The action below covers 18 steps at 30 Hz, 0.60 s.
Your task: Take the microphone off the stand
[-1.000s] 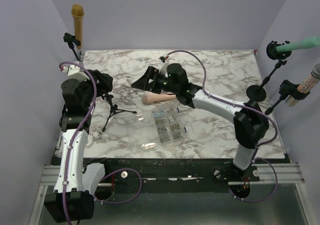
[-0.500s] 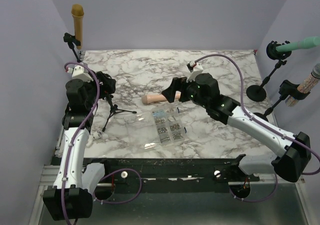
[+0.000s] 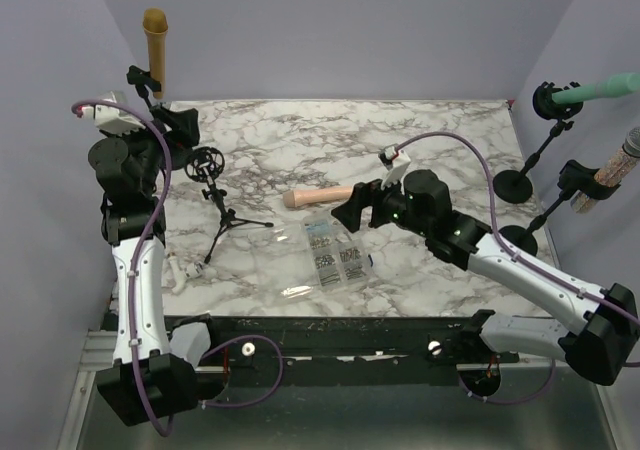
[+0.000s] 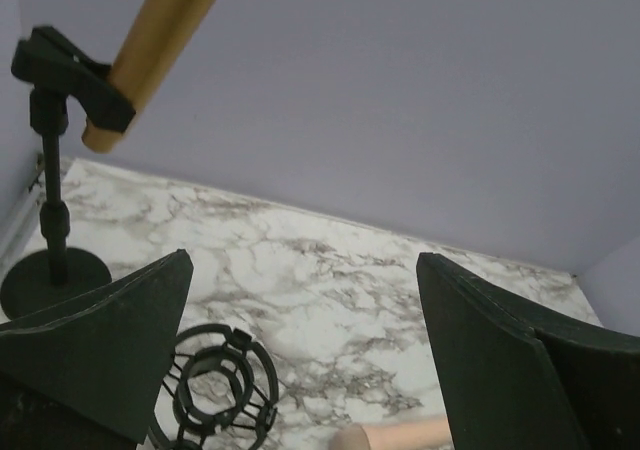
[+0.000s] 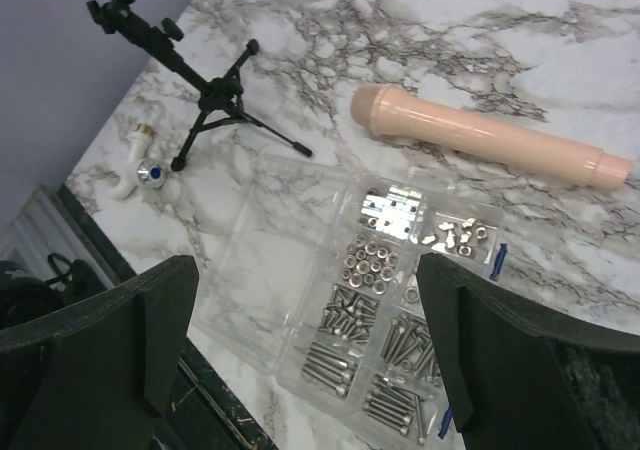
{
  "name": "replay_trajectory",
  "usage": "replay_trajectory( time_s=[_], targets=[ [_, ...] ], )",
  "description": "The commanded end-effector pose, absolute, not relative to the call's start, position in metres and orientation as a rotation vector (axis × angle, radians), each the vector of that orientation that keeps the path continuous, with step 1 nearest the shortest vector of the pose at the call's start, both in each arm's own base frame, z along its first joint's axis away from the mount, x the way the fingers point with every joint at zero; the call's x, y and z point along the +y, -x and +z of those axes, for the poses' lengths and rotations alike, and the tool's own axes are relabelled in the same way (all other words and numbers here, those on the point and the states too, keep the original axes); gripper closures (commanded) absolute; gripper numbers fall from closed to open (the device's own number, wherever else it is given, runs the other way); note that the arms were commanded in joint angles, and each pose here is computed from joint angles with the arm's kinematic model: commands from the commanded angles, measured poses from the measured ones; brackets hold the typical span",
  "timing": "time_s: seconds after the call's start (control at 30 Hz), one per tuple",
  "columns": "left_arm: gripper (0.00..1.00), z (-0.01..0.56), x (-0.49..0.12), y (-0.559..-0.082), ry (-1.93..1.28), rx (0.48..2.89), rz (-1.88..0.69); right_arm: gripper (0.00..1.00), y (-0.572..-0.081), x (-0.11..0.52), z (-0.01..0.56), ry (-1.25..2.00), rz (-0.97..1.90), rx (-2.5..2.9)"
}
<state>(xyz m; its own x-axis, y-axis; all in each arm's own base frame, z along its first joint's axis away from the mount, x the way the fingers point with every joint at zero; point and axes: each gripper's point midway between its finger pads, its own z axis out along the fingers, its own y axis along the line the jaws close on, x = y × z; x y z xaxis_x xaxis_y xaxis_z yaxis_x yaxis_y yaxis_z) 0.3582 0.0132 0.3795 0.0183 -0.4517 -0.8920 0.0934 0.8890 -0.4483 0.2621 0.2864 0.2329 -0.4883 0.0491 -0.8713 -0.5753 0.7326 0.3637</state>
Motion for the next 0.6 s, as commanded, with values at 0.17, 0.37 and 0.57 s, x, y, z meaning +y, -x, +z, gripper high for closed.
replay_trajectory(
  time_s=[0.17, 0.37, 0.57],
  targets=[
    [0.01, 0.459, 0.062, -0.388, -0.002, 0.967, 0.048, 0.00, -0.239, 0.288, 0.266, 0.430, 0.954, 1.786],
    [0.01, 0.463, 0.076, -0.432, -0.055, 0.954, 0.105, 0.00, -0.233, 0.274, 0.279, 0.431, 0.919, 1.725],
    [0.02, 0.456, 0.087, -0.475, -0.053, 0.982, 0.097, 0.00, -0.230, 0.264, 0.290, 0.429, 0.899, 1.664]
  ],
)
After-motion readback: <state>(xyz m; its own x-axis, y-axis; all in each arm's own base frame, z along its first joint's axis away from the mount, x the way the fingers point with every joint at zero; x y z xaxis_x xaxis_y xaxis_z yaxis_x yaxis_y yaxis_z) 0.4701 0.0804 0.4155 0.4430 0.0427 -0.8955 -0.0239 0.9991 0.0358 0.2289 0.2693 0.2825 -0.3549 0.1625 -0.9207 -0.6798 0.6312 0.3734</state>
